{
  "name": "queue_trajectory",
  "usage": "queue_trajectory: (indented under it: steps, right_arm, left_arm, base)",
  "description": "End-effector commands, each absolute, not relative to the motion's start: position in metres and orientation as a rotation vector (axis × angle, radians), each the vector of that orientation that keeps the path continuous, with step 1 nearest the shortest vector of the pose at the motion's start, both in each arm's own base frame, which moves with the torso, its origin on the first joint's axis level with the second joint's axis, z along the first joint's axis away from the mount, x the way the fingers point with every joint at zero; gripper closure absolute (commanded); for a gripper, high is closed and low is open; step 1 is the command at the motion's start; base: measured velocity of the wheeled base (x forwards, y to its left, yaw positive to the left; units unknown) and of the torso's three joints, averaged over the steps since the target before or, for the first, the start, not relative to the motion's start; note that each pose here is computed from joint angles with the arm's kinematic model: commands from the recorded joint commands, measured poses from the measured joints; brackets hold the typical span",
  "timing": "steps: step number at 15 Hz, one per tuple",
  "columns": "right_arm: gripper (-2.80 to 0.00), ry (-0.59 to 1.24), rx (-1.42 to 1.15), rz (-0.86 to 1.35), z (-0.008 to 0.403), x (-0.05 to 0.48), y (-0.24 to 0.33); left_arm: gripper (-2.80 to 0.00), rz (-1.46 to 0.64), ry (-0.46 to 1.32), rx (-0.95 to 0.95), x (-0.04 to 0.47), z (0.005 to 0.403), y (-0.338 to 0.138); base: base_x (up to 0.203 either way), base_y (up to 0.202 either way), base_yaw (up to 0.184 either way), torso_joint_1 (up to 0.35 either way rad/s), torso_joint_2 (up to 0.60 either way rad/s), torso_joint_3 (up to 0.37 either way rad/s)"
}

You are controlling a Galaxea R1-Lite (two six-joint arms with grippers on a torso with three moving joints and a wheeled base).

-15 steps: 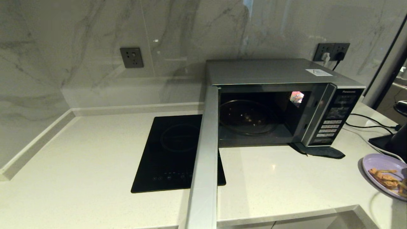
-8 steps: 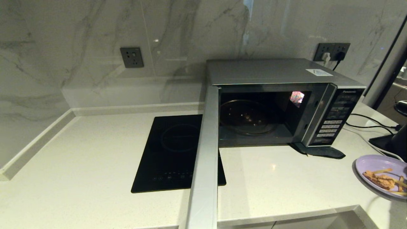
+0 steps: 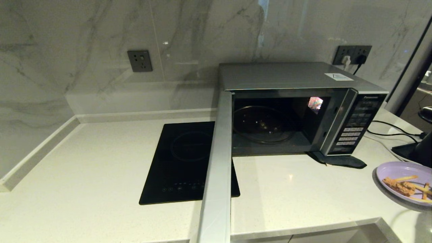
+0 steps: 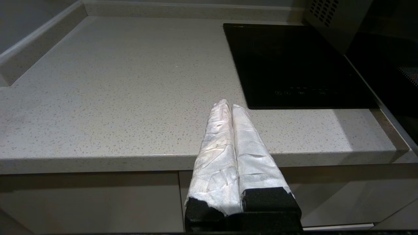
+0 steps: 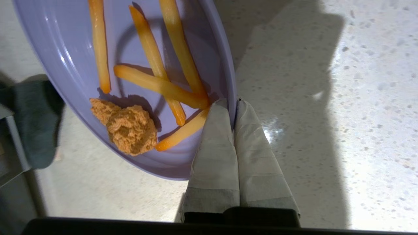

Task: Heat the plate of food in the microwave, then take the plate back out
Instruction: Put the plate in the microwave oven

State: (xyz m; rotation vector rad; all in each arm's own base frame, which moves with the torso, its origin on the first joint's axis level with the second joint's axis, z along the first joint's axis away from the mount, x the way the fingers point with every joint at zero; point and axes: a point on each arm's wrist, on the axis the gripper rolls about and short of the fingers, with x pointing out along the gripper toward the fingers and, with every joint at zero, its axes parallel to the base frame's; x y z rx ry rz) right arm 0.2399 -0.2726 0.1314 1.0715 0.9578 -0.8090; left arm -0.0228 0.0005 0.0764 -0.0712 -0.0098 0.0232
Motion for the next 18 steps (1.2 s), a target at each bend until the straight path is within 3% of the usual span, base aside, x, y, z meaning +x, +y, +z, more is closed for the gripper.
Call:
queue_trajectory:
  steps: [1, 10, 18]
  right_arm:
    - [0.0, 0.933, 1.113, -0.781, 0.132, 0.235, -0.278]
    - [0.0, 0.851, 1.16, -0.573, 0.146, 0.214, -0.276]
    - [0.0, 0.823, 1.071, -0.369, 0.188, 0.196, -0.214]
  left_arm:
    - [0.0, 0.024, -0.009, -0.072, -0.023, 0.076, 0.0]
    - [0.0, 0.024, -0.009, -0.072, -0.023, 0.076, 0.0]
    - [0.0, 0.024, -0.009, -0.072, -0.023, 0.076, 0.0]
  base:
    - [0.0, 0.0, 0.0, 0.0, 0.0, 0.0]
    - [0.0, 0.0, 0.0, 0.0, 0.0, 0.0]
    - [0.0, 0.0, 0.0, 0.0, 0.0, 0.0]
